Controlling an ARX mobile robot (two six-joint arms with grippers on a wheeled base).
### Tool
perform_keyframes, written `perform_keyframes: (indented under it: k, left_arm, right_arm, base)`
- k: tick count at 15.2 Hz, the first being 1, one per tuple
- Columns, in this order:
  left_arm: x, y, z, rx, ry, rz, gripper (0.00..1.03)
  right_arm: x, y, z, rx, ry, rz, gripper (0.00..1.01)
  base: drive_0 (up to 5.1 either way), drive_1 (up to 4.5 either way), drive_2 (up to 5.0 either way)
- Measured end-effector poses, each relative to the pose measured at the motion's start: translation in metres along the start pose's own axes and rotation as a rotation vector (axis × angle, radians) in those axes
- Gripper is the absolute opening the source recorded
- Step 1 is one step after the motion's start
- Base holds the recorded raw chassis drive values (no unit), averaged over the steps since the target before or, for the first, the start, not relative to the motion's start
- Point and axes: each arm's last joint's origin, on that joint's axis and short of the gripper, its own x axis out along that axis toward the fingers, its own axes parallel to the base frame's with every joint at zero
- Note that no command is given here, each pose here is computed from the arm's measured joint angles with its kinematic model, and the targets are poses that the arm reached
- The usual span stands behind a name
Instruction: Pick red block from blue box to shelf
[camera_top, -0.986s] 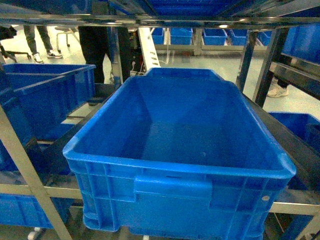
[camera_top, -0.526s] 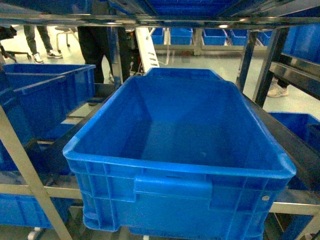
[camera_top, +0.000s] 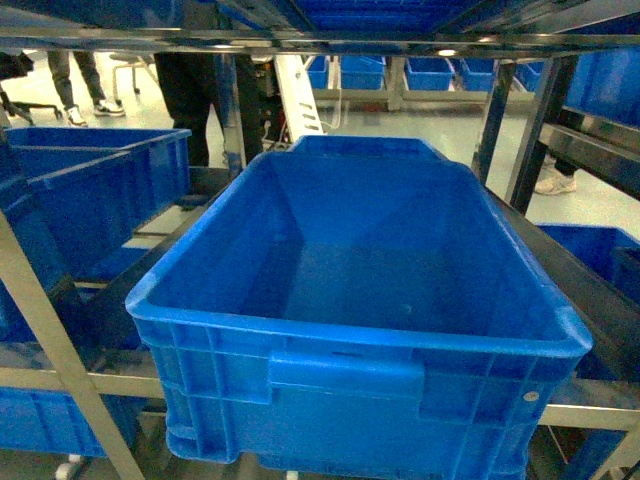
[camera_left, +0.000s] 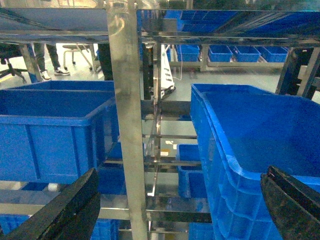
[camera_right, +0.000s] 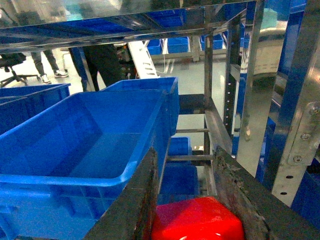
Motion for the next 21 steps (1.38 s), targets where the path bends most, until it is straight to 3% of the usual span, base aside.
perform_keyframes:
  k: [21]
  left_arm:
    - [0.0000,0.0000,0.0000,0.000,0.000,0.000,0.98]
  right_arm:
    - [0.0000,0.0000,0.0000,0.000,0.000,0.000,0.28]
  base:
    - [0.0,0.00,0.0]
